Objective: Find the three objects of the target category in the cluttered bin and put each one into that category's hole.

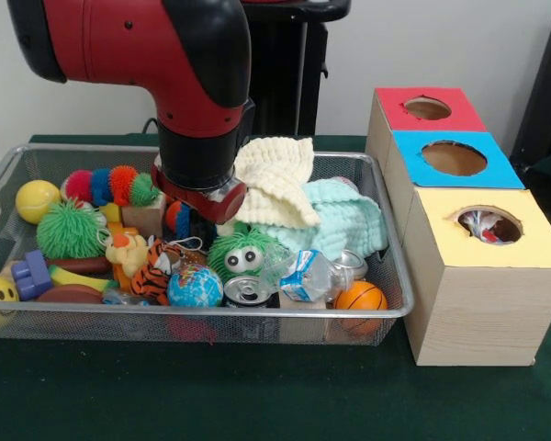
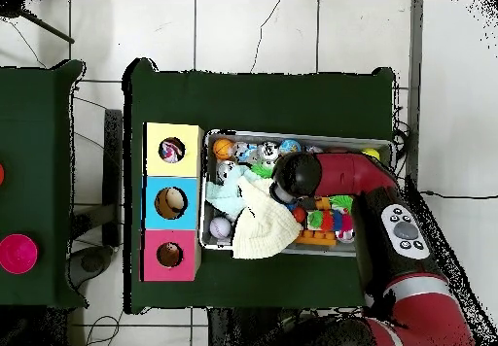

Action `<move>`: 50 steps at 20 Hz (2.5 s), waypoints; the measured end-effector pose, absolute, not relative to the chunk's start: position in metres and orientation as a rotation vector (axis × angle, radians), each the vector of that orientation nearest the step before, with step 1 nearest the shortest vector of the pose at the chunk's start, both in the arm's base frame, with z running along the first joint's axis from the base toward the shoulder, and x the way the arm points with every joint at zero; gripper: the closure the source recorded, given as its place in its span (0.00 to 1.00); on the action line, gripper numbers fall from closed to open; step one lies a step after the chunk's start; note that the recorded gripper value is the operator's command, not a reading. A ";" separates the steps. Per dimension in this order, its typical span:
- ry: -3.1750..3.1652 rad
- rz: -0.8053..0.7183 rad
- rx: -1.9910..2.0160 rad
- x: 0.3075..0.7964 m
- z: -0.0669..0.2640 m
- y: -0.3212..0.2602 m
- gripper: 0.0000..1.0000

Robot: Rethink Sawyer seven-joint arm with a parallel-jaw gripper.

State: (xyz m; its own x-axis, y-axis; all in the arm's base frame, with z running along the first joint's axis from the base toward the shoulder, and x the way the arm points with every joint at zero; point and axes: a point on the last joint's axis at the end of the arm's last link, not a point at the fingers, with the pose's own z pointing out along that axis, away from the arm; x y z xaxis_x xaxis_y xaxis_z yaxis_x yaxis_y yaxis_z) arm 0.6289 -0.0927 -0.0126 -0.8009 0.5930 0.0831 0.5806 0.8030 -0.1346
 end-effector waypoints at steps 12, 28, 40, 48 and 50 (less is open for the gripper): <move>-2.846 0.146 -0.977 0.641 0.010 -0.072 1.00; -2.789 0.141 -0.979 0.684 0.055 -0.011 1.00; -2.798 0.090 -1.052 0.727 0.029 0.010 1.00; -2.763 0.109 -1.080 0.720 0.012 0.046 0.00; -2.764 0.086 -1.118 0.722 0.012 0.057 0.00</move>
State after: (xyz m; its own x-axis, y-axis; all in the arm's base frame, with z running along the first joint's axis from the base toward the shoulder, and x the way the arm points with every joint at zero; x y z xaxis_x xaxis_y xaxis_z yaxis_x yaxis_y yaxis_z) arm 0.7223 0.0566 0.0124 -0.7079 0.6951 0.1254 0.6860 0.7189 -0.1123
